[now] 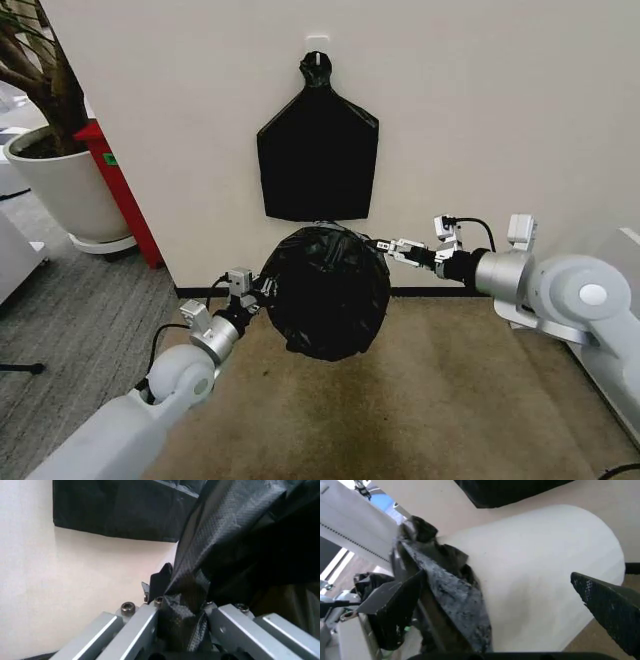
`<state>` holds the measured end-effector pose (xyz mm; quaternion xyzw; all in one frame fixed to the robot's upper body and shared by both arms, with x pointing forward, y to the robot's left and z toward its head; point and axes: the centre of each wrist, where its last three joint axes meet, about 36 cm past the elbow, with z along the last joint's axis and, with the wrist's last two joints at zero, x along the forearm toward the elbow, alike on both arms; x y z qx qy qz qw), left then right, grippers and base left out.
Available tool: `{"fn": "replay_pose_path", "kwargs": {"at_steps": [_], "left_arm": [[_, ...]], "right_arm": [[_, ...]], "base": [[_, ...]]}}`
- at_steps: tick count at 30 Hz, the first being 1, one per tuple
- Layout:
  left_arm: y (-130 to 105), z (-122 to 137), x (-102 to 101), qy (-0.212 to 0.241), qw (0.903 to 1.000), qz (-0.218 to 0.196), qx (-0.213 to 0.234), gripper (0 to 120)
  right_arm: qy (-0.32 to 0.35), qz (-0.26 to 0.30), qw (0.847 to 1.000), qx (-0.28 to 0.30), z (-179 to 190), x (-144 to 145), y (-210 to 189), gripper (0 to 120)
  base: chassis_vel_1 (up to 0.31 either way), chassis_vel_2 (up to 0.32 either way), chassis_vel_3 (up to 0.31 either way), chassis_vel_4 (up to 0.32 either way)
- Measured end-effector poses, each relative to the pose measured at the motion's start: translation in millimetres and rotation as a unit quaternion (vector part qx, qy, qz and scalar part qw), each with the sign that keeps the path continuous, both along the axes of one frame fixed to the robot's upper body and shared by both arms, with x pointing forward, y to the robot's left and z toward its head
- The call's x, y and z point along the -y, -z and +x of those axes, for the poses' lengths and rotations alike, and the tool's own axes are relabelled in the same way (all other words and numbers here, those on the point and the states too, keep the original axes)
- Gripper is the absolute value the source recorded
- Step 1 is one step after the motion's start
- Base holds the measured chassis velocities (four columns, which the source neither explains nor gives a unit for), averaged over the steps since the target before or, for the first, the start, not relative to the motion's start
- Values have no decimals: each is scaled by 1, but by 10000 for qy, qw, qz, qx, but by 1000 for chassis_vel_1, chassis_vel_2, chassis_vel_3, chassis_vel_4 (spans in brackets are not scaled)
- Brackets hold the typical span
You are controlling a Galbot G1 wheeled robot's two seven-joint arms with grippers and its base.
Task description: Place the garbage bag over the trash bin.
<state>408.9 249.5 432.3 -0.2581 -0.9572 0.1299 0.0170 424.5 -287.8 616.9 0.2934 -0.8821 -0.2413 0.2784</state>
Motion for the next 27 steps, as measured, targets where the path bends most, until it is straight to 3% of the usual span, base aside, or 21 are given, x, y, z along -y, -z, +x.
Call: {"fn": "replay_pose_path", "kwargs": {"at_steps": [17,27], "left_arm": [[-6,-16,5,169,9998,-44,21,1],[-9,-27,8,376,9992,-114,22,1]], "right_arm": [[461,-483,9977,87,13,8,26,100],[622,-550,9964,184,41,14,32,100]], "base": [[0,0,0,0],[0,0,0,0]]}}
